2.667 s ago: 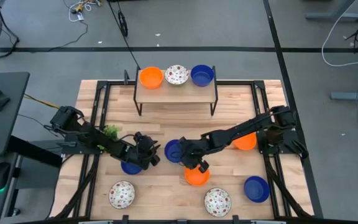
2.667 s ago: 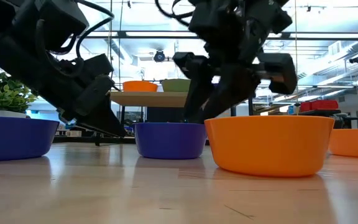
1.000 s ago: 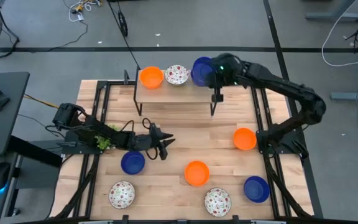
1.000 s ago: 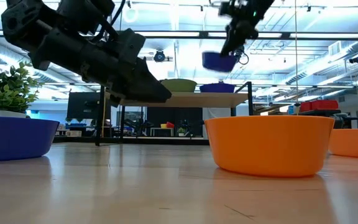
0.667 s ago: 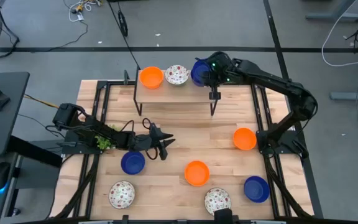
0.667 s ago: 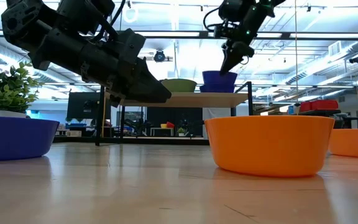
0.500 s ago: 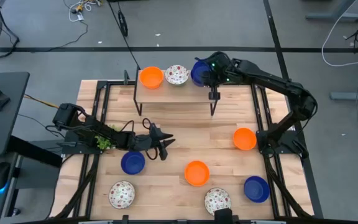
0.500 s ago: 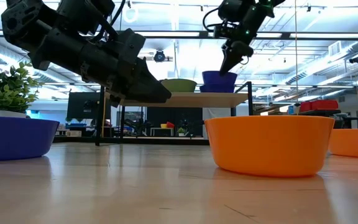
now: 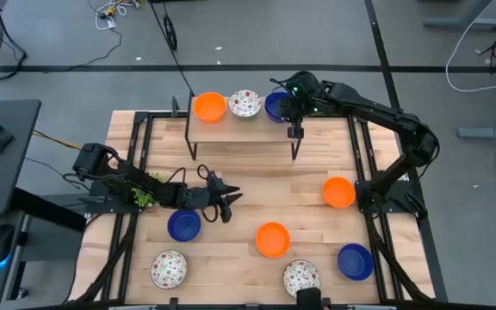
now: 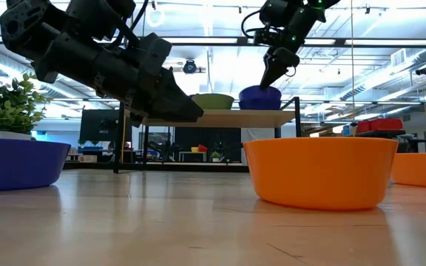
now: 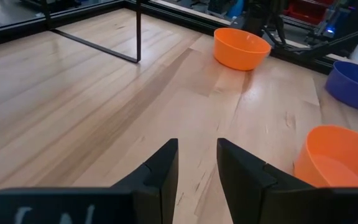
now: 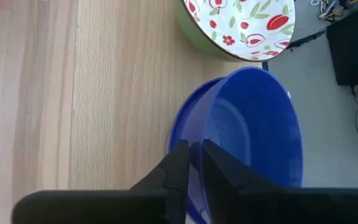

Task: Pick & Place Mini bowls
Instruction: Stack the blue bowl on top of the other blue bowl on the shelf, then stack the green patterned bowl on top of the other green patterned bowl on the shelf

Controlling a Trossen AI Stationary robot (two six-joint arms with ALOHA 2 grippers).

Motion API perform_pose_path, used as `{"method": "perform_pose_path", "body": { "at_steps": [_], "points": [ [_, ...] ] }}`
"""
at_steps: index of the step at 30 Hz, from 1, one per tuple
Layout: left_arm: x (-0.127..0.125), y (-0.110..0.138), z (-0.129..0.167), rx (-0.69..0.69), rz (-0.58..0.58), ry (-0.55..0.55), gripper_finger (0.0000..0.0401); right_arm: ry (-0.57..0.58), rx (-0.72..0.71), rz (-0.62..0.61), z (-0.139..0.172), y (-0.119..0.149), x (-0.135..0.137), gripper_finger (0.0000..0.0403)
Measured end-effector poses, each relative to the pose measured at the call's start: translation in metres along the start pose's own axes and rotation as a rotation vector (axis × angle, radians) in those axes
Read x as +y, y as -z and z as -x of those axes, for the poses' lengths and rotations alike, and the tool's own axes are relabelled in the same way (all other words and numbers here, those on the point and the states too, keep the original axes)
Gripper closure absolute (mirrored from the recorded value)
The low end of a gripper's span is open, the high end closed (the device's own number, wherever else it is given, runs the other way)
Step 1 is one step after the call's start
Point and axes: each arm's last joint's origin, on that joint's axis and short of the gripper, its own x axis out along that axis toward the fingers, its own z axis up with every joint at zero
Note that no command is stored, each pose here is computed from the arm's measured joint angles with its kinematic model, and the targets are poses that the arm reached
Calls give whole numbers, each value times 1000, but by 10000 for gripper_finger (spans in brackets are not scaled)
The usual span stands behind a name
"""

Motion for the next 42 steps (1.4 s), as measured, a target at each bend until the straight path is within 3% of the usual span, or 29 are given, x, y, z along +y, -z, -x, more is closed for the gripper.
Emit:
{"method": "perform_pose_path", "body": {
  "at_steps": [12,20,33,37,42],
  "points": [
    [0,0,0,1,-1,1,287,13,-18,-6,0,-2,-1,277],
    [-1,1,1,6,-5,5,287,-27,-50,-90,11,-15,21,286],
    [-4,3,3,17,-18,19,287,-330,-42,119,42,-48,154,336],
    [-6,4,3,22,-29,27,287,-489,-25,200,32,-36,202,347],
    [-6,4,4,19,-52,22,287,-631,79,210,24,-9,255,355]
  ]
}}
